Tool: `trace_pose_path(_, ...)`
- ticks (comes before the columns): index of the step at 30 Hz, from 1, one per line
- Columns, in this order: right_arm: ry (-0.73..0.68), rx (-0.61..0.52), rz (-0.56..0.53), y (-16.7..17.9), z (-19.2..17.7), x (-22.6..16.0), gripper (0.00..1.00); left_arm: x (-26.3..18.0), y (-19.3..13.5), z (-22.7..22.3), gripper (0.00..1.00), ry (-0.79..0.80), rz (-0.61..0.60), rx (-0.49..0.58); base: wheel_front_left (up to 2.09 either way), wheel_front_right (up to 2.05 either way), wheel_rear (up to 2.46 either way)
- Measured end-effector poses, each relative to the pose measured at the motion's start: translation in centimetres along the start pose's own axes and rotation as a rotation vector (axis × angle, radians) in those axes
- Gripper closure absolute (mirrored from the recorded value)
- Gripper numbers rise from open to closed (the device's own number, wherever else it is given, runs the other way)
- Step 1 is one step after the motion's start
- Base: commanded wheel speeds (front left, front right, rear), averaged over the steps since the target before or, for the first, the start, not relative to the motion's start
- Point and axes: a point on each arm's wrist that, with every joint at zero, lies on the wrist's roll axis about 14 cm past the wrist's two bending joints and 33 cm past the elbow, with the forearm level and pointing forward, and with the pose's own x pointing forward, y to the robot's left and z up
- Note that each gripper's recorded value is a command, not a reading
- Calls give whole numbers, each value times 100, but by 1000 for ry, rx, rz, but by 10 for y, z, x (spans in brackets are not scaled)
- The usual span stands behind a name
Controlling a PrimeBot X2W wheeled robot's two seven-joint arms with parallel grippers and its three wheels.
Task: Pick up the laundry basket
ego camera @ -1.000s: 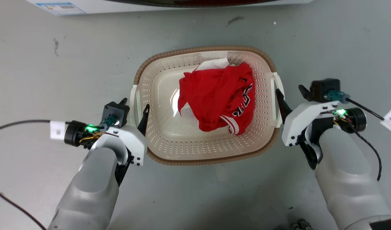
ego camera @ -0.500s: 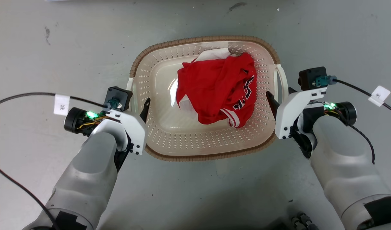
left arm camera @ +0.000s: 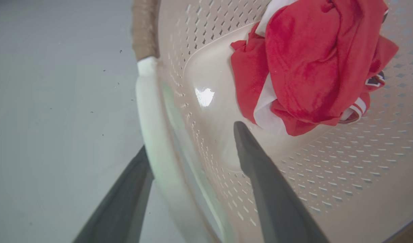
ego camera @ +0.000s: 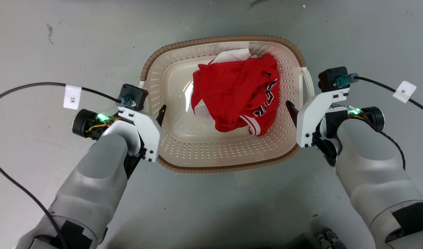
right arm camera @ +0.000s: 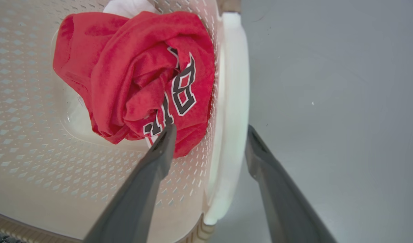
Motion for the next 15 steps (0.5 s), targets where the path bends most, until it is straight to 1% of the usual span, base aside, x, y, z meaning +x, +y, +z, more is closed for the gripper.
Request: trace_pose_path(15,25,9,7,2,-1,7,0,3,6,-9,0,44,-7,1,0,0,0)
